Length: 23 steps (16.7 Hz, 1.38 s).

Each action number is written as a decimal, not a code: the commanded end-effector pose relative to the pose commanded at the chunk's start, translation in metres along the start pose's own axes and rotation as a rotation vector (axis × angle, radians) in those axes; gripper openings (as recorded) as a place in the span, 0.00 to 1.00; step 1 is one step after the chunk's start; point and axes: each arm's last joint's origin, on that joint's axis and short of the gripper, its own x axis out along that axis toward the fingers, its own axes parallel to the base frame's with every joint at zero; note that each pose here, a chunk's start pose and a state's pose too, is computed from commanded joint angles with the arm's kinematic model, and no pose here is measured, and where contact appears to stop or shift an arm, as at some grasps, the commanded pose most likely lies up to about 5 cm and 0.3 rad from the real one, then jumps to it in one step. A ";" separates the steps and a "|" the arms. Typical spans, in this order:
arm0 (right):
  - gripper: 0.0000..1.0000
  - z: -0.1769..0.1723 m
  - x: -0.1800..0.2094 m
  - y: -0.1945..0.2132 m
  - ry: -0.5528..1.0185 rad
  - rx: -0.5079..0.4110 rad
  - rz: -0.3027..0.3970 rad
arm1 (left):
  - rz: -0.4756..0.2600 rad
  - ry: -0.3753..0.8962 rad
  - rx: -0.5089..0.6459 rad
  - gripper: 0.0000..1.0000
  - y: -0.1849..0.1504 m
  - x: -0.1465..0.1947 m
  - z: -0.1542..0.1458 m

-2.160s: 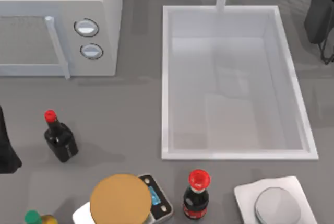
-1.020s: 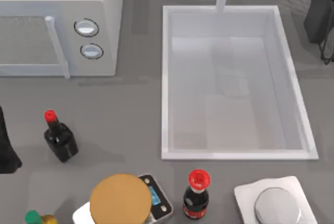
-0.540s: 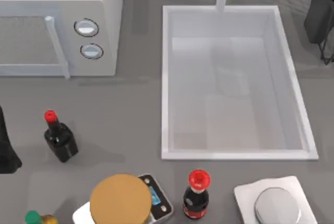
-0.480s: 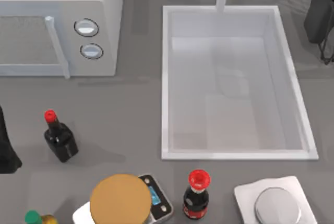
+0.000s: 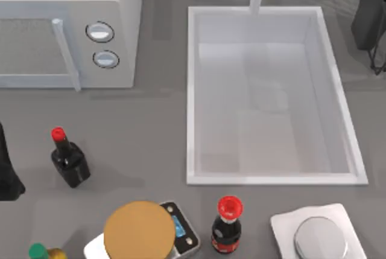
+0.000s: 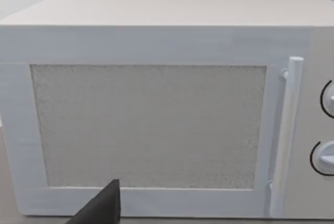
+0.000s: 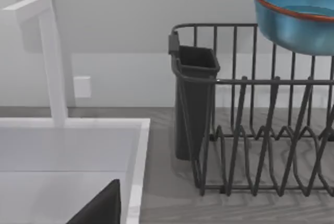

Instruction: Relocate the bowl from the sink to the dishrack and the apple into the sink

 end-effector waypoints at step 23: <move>1.00 0.043 0.118 -0.067 1.509 -0.008 -0.022 | 0.000 0.000 0.000 1.00 0.000 0.000 0.000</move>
